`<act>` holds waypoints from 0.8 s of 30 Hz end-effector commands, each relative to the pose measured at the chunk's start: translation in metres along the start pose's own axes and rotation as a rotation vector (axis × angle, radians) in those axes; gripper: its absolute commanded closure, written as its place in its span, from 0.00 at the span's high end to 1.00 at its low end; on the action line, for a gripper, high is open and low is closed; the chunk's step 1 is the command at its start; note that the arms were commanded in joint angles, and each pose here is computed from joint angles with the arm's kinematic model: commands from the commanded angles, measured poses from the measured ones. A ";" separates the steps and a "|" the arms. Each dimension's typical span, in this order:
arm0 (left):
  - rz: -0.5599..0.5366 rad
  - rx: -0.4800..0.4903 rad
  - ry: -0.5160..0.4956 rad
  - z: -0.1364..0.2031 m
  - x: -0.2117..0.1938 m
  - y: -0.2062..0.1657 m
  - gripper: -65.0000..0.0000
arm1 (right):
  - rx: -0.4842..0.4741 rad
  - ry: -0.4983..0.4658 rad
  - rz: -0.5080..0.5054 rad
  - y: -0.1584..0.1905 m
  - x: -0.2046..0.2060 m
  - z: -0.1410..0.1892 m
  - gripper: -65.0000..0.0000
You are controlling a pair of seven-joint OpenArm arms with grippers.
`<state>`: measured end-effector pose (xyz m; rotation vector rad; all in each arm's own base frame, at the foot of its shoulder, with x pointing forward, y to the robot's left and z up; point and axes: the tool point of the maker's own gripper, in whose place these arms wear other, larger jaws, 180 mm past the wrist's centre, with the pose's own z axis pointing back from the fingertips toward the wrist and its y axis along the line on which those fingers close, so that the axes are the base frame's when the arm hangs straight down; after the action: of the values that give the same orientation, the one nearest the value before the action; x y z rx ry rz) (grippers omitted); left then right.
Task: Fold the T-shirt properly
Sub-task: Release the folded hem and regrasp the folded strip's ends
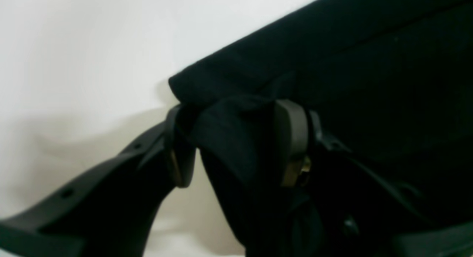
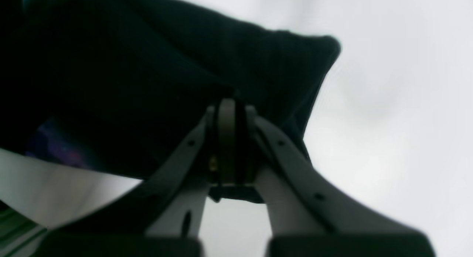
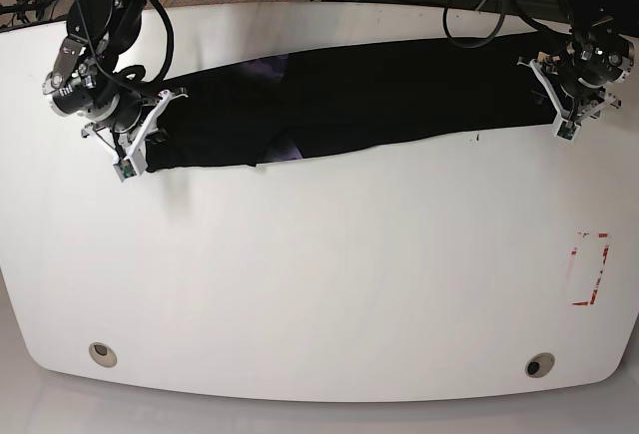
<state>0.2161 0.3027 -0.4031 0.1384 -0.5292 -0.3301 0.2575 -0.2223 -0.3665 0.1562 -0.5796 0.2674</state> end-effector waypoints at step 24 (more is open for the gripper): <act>0.109 0.083 -0.204 0.054 0.073 0.050 0.70 | 0.253 -0.295 -0.049 0.032 0.038 0.035 0.64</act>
<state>0.2598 0.3090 -0.3262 0.1331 -0.7290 -0.2464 0.2576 -0.1948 -0.3204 0.4216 -0.8059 0.2751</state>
